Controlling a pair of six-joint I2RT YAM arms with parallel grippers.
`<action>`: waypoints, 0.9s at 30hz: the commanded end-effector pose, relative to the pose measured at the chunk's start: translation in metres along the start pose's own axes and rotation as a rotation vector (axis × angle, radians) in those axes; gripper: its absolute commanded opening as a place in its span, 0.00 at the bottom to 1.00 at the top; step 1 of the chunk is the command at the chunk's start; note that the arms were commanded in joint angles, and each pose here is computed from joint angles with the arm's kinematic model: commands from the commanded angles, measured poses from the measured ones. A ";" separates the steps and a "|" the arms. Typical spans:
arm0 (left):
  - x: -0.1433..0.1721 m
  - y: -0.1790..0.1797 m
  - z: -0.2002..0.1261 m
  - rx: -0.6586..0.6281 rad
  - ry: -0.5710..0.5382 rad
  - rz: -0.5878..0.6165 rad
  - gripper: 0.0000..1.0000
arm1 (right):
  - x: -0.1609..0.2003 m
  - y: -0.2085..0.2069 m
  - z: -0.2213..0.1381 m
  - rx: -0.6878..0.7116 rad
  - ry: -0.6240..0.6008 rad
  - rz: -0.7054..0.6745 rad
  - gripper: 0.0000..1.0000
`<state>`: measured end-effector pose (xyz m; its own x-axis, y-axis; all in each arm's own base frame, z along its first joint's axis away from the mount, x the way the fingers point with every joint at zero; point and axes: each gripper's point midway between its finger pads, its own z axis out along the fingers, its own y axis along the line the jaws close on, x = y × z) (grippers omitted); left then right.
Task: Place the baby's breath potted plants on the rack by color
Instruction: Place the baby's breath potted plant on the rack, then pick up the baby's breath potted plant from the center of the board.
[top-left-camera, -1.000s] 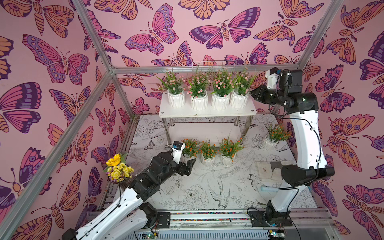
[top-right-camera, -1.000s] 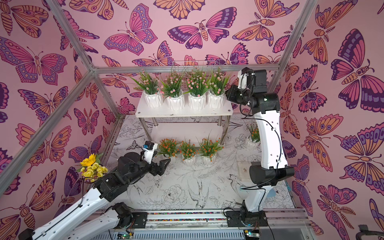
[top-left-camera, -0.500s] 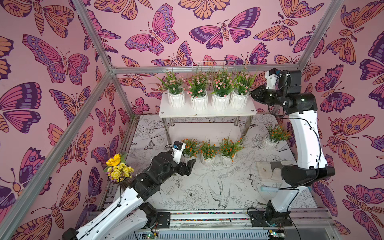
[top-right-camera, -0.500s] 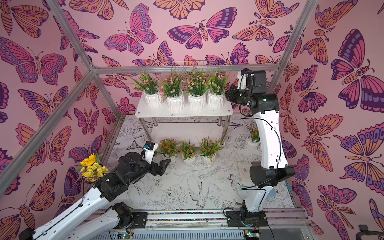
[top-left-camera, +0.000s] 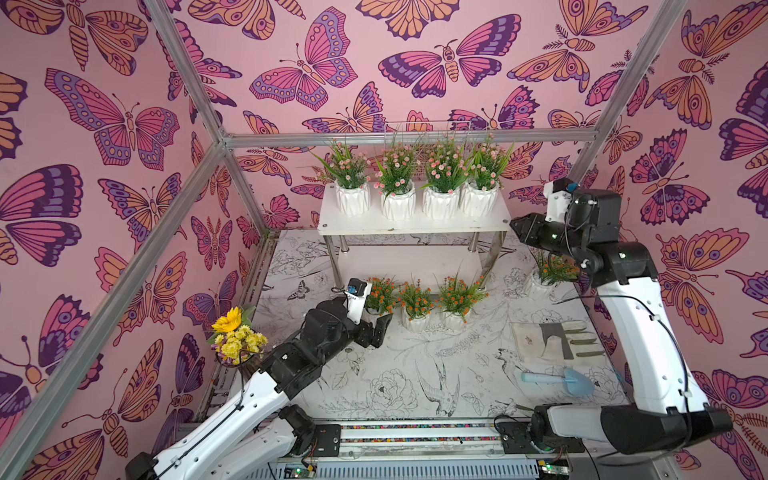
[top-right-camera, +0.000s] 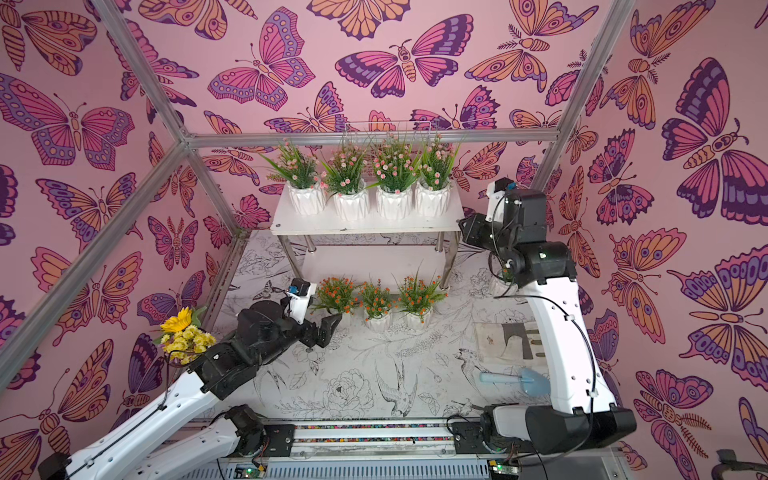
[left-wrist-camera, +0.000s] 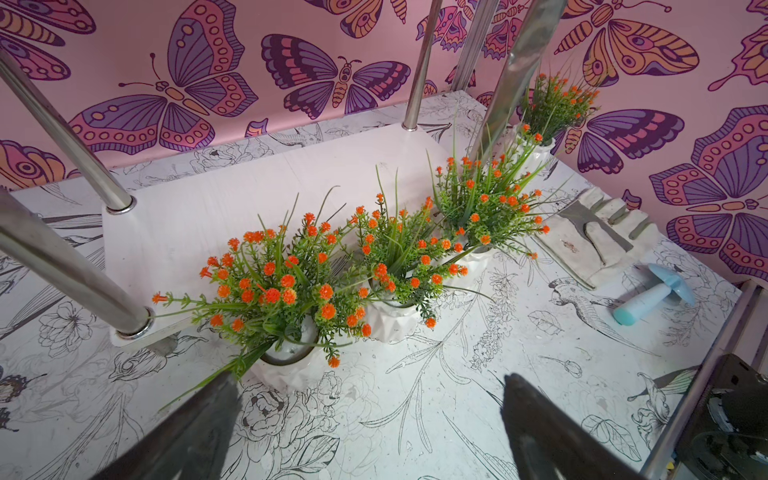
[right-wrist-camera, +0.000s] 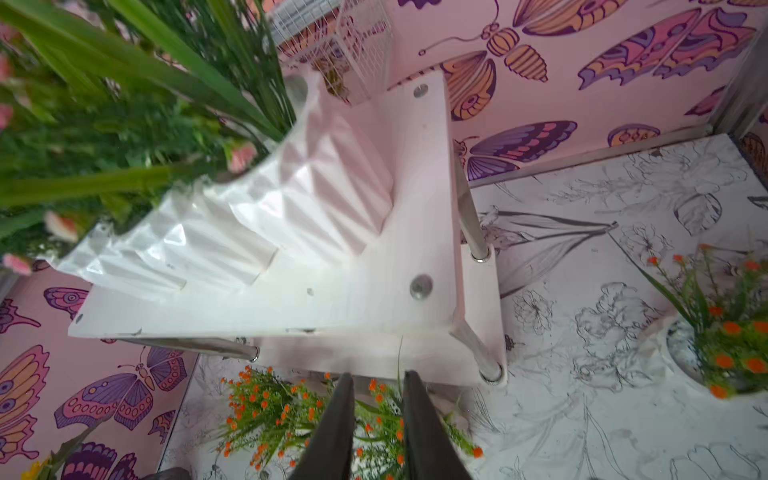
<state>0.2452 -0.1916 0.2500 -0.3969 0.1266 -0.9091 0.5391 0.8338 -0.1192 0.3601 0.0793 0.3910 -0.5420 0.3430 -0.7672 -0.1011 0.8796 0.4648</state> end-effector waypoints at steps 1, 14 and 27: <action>-0.009 0.004 -0.002 -0.031 -0.015 0.019 1.00 | 0.016 -0.017 -0.006 0.039 -0.045 0.014 0.24; 0.003 0.006 0.007 -0.032 -0.005 -0.010 1.00 | 0.197 -0.104 0.016 0.157 0.151 0.194 0.23; 0.011 0.002 0.018 -0.017 0.032 -0.023 1.00 | 0.255 -0.109 0.067 0.124 0.315 0.191 0.27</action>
<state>0.2553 -0.1972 0.2357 -0.4290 0.1358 -0.8930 0.5200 0.8455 -0.1212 0.2729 0.0817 0.1029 -0.7902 0.4108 -0.4548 0.1671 0.8583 0.4851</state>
